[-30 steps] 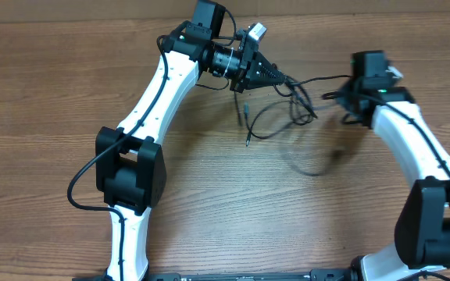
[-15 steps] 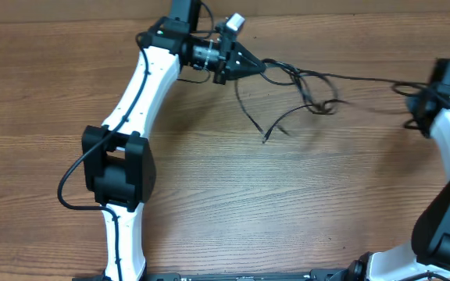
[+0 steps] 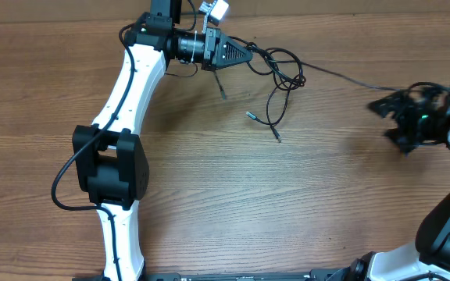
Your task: Untangle cables
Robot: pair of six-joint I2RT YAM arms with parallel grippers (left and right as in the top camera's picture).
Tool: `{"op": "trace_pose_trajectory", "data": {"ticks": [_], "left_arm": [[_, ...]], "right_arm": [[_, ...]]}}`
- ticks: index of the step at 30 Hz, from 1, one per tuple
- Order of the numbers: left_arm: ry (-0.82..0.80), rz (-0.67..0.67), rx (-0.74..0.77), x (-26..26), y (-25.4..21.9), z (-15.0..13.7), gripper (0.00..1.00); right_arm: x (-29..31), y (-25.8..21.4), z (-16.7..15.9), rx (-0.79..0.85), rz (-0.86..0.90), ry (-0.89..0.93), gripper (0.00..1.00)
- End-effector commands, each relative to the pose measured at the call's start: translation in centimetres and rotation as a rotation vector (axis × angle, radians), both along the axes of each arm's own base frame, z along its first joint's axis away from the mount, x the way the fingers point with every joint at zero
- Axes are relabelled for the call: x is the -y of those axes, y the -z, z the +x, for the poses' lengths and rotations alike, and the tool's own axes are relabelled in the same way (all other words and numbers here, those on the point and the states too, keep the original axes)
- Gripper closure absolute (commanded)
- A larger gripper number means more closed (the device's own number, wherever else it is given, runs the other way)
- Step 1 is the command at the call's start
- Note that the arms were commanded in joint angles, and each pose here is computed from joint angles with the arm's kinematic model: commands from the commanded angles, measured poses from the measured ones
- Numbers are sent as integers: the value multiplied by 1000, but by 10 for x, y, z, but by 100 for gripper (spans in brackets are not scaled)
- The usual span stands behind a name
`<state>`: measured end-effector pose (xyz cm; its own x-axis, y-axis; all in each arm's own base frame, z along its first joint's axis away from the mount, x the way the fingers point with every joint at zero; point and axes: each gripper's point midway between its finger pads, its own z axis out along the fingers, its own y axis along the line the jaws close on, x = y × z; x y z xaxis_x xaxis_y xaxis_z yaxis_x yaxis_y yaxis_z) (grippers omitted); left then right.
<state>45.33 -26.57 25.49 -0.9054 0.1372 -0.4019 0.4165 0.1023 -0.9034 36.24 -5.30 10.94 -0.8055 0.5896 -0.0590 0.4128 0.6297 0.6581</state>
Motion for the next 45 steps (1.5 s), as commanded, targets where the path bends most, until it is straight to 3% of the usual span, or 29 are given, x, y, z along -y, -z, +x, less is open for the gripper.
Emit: {"op": "trace_pose_trajectory", "data": {"ticks": [1,7,15,19,29,41,45], "left_arm": [[73,-78,272,3,-31,-14,96],[80,-68,318,2,-26,-17,96],[57,38,186,-4,-2,-28,96],[65,51,108,-4,1,-37,96],[86,69,-11,0,5,-54,96],[111,-28,-28,1,-12,-58,96],[114,-37,-30,1,-13,-59,96]], "right_arm": [[-70,-48,-7,315,221,-358,10],[-131,-65,-24,420,318,-581,14],[-164,-111,-2,702,362,-722,10],[-175,-129,17,829,257,-800,21],[-208,-108,77,905,-235,-847,38],[-243,-97,74,907,-334,-919,41],[-253,-94,70,921,-351,-956,47]]}}
